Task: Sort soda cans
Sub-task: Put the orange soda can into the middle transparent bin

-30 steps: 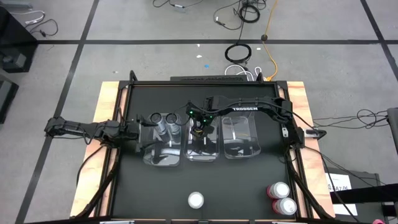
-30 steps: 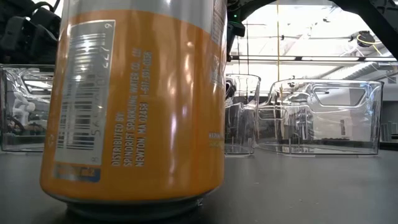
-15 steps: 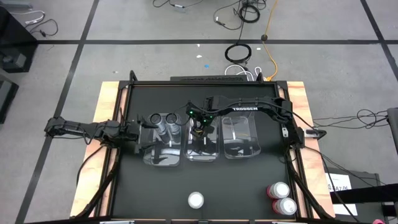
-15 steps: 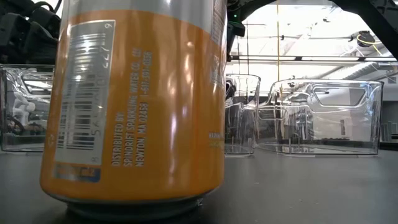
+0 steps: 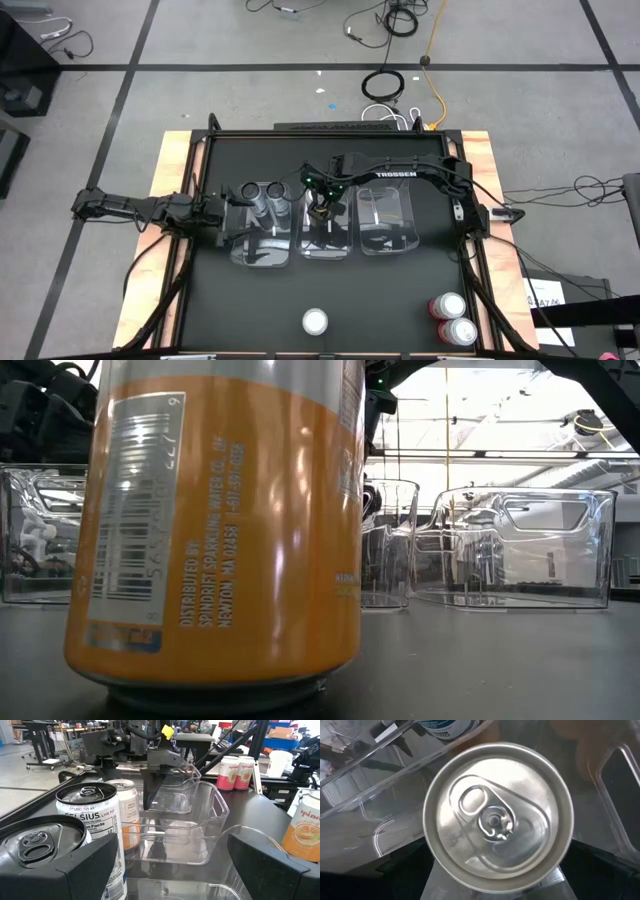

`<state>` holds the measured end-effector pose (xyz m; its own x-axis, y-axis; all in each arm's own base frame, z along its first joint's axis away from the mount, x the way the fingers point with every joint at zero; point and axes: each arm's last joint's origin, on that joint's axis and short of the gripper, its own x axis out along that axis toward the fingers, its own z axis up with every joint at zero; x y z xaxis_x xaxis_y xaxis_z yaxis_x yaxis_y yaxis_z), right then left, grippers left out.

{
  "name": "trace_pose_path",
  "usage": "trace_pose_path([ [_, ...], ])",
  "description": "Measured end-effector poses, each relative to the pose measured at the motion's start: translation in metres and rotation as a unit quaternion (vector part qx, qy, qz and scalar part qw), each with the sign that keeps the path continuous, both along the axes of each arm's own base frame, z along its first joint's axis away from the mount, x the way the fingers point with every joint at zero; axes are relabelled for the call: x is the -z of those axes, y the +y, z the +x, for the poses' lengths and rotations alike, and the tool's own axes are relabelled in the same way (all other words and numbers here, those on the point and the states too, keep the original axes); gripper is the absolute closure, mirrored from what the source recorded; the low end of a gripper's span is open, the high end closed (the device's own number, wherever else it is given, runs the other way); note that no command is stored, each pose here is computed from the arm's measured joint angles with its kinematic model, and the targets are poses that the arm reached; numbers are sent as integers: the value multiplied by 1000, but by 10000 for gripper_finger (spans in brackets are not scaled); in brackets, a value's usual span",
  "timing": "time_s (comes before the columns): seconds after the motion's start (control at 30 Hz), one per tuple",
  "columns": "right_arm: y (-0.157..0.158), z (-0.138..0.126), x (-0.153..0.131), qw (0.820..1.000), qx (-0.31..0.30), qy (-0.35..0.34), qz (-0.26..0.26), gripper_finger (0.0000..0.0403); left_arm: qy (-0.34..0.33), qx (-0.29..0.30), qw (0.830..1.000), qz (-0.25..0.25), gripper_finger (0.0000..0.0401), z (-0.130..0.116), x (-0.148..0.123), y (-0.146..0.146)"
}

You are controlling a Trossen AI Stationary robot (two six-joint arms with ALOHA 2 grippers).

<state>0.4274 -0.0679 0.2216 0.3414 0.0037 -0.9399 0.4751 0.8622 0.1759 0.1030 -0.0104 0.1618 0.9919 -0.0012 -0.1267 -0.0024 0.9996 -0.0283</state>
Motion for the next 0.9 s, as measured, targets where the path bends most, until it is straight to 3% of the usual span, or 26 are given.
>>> trace_pose_path([
  [0.53, 1, -3, -2, 1000, 11, 10, 6, 14, -3, -2, 1000, -13, 20, 0, -1, 0],
  [0.7, 1, -7, -12, 1000, 11, -1, 4, 14, -5, -1, 1000, -10, 67, 0, -1, 0],
  [0.9, 4, -13, -31, 1000, 13, -23, 2, 14, -4, 5, 1000, 1, 160, 0, -1, 0],
])
